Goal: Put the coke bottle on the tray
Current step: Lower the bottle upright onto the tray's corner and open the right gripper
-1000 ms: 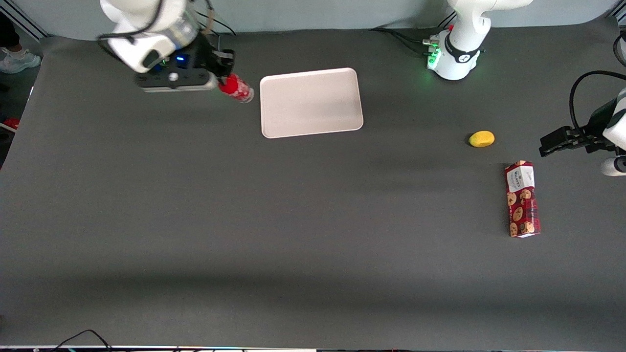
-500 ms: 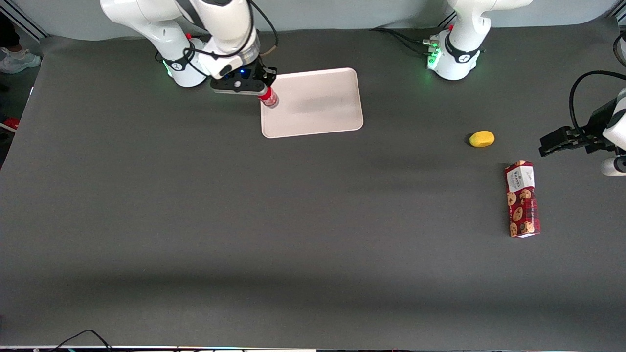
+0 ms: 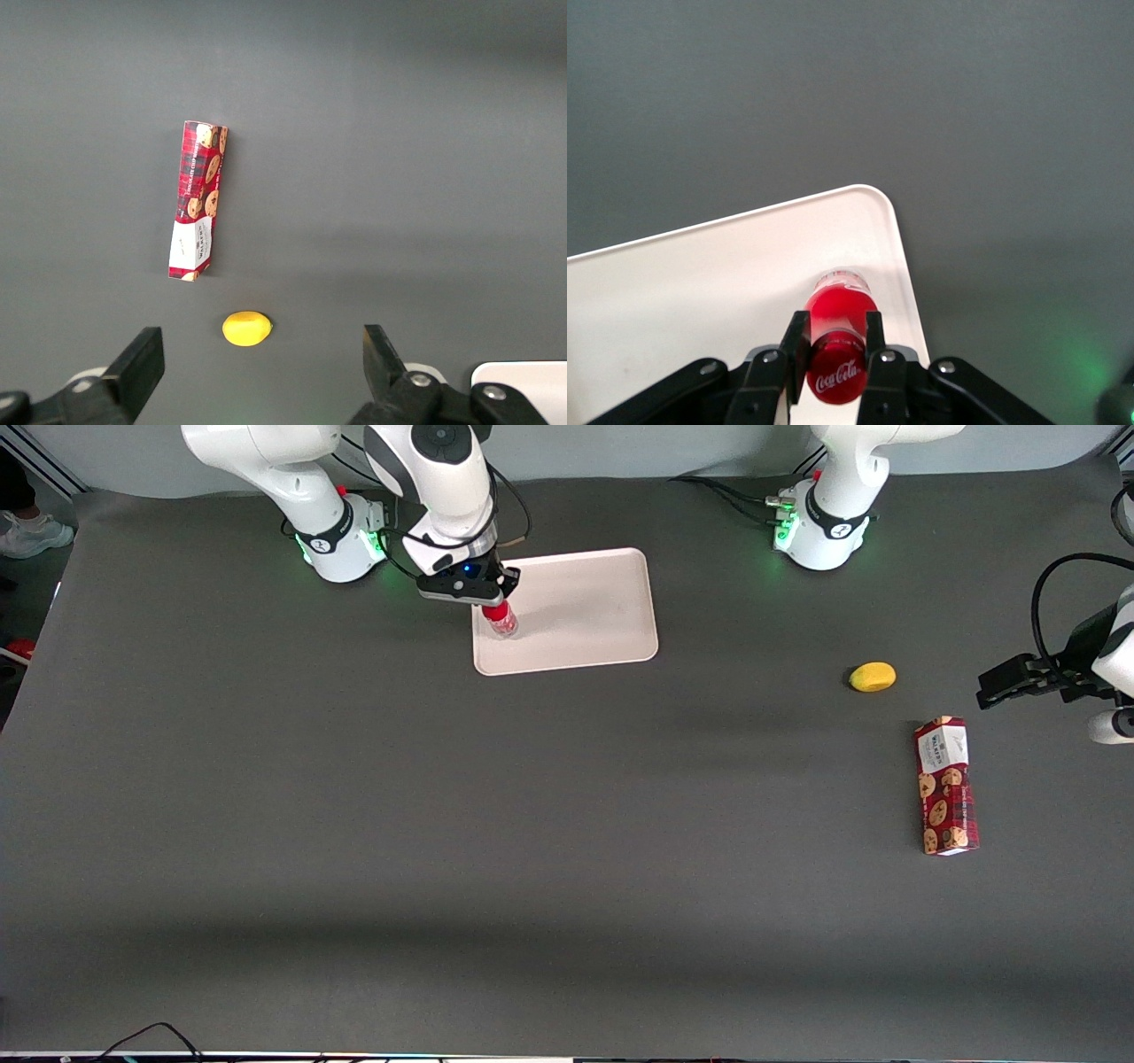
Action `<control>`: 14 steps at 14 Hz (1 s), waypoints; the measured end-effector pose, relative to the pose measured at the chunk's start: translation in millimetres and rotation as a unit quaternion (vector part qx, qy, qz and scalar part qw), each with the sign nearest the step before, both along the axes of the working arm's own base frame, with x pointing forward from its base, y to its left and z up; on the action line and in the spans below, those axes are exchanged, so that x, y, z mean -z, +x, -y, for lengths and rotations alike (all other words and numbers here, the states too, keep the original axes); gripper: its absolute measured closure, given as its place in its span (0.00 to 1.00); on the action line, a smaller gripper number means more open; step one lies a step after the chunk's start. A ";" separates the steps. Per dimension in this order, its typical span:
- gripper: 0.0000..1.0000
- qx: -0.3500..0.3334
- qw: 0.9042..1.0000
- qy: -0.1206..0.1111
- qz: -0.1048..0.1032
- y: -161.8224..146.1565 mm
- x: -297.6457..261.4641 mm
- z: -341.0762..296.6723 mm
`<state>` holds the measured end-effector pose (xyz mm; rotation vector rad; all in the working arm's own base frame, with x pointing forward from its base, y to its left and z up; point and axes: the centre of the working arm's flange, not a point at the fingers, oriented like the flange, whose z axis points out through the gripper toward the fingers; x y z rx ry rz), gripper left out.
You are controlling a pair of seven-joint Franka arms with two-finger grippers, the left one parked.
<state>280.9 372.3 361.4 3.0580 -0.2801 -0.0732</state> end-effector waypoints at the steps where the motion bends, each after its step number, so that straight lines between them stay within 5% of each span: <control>1: 0.71 0.002 1.000 -0.002 0.001 -4.5 3.6 -1.6; 5: 0.70 0.005 1.000 -0.004 0.012 -23.8 14.2 -10.4; 12: 0.06 0.015 1.000 0.001 0.020 -14.7 4.2 -8.4; 14: 0.00 0.026 0.999 0.003 0.020 -1.5 -22.2 -10.4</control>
